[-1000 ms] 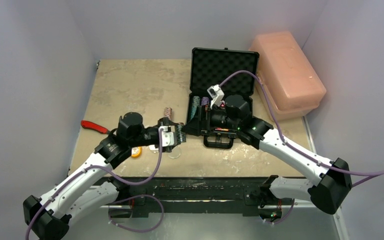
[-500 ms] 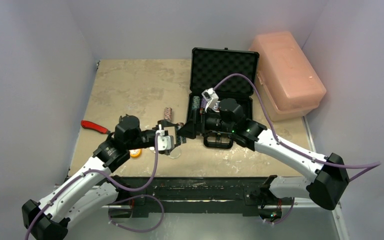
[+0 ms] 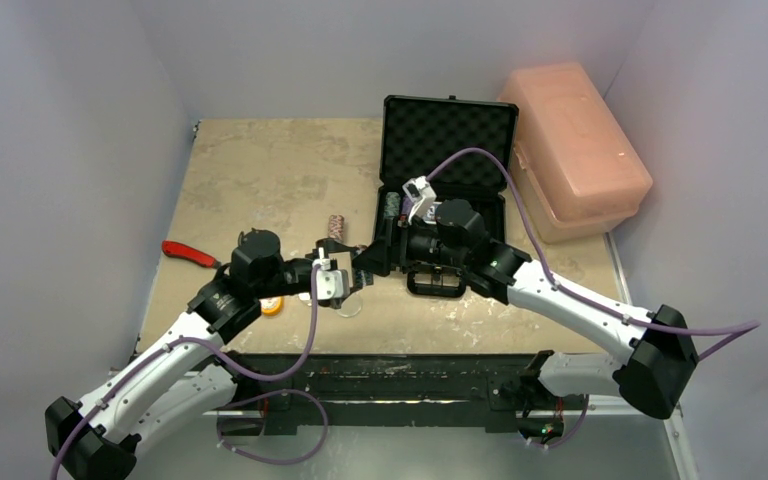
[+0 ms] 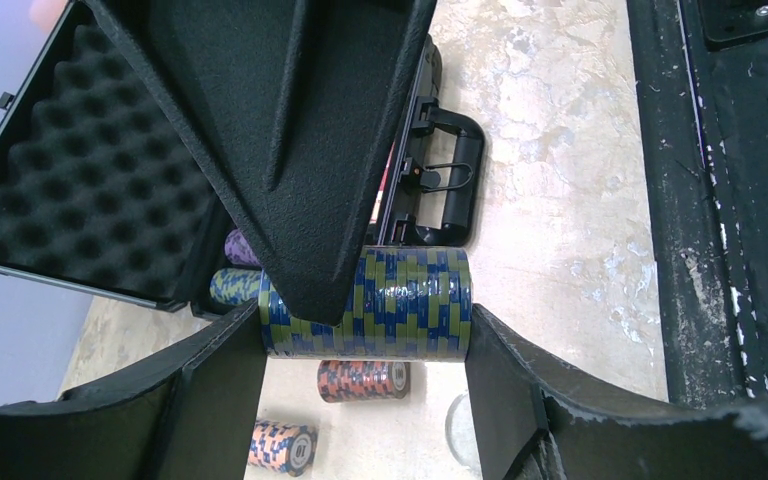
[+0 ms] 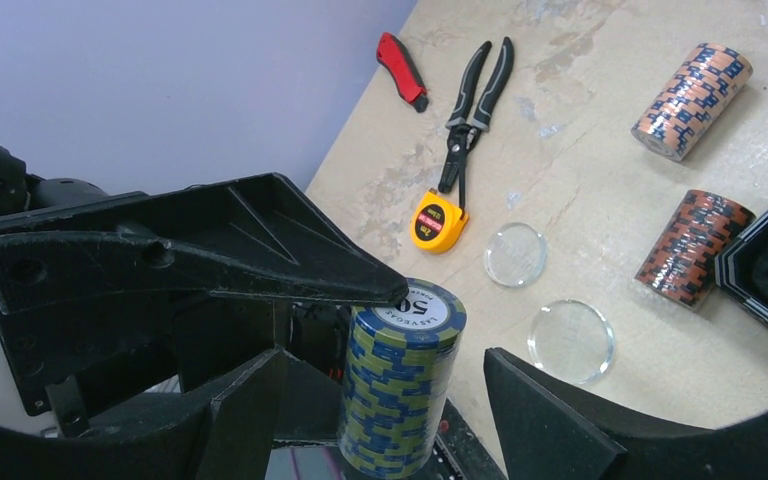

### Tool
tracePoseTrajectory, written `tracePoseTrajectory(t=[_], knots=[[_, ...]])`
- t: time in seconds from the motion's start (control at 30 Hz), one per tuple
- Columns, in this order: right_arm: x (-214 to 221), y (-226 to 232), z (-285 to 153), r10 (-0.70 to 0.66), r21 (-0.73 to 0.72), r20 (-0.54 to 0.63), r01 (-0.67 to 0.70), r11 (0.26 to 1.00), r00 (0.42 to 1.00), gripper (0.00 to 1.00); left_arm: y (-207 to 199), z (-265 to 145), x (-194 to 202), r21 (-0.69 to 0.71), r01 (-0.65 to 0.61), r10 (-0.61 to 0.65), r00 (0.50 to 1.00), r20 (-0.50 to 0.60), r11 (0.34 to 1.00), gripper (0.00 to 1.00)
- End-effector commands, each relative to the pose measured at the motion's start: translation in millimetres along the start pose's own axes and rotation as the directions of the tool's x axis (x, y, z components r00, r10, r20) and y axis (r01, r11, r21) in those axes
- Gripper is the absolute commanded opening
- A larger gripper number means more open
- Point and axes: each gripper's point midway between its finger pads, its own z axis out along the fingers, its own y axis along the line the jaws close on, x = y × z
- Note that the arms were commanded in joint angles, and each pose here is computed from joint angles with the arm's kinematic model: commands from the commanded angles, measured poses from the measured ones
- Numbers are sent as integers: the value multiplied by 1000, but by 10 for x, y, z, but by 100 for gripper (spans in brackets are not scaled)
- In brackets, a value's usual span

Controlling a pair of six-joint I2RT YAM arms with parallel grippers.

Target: Pack up texas hold em set

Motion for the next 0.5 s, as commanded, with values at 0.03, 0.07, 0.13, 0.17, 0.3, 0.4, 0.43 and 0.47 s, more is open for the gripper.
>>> tracePoseTrajectory(t=[0.03, 0.07, 0.13, 0.17, 0.3, 0.4, 0.43, 0.47], knots=[[-82, 53, 32, -5, -8, 49, 5, 1000, 999, 76, 236, -26, -379, -78, -96, 105, 987, 120, 992, 0], [-75, 52, 38, -4, -8, 49, 4, 1000, 999, 76, 237, -26, -382, -79, -94, 103, 987, 122, 992, 0], [-58, 50, 56, -2, -7, 45, 3, 1000, 999, 75, 248, -31, -398, -85, -91, 102, 986, 130, 992, 0], [-43, 46, 65, -2, -6, 42, 3, 1000, 999, 75, 254, -36, -399, -88, -88, 99, 986, 132, 992, 0], [-23, 47, 88, -2, -5, 40, 2, 1000, 999, 74, 259, -39, -397, -90, -85, 96, 987, 132, 992, 0], [-15, 53, 105, -3, -5, 38, 3, 1000, 999, 71, 265, -42, -393, -93, -83, 94, 987, 131, 992, 0], [-14, 58, 109, -5, -6, 38, 5, 1000, 999, 71, 268, -45, -393, -94, -83, 95, 987, 131, 992, 0], [-12, 61, 113, -5, -5, 37, 6, 1000, 999, 70, 269, -47, -393, -94, -83, 95, 987, 131, 992, 0]])
